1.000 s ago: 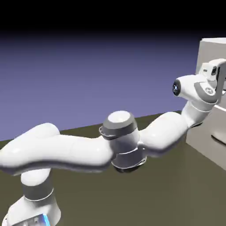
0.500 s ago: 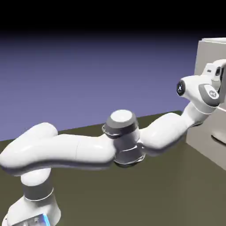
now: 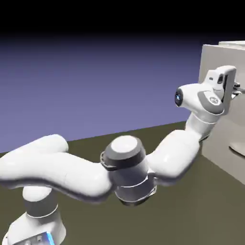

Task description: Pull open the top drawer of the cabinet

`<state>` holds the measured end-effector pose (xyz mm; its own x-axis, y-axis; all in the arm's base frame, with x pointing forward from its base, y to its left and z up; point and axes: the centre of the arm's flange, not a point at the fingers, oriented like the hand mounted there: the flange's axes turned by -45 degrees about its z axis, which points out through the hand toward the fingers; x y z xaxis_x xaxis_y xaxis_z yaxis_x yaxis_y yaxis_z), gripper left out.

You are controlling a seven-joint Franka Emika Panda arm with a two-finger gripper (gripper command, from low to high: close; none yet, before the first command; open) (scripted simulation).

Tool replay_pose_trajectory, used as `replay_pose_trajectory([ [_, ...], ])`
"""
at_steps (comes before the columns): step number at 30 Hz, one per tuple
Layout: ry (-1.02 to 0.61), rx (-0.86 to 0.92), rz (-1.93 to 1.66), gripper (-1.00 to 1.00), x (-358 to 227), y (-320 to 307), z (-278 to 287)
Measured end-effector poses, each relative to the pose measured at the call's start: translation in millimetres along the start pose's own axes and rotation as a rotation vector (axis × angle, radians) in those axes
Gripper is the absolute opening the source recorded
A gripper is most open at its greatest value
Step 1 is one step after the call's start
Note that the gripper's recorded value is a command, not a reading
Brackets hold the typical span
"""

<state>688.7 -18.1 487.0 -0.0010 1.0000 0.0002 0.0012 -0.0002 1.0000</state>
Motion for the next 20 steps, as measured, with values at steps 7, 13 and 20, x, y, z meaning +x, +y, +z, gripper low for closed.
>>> replay_pose_trajectory([
  [7,0.000,0.000,0.000,-1.00,0.0,-0.1,-57.3],
  [13,0.000,0.001,0.000,-1.00,-0.1,-0.3,-114.1],
  [20,-0.001,-0.001,-0.001,1.00,0.0,-0.2,-158.5],
])
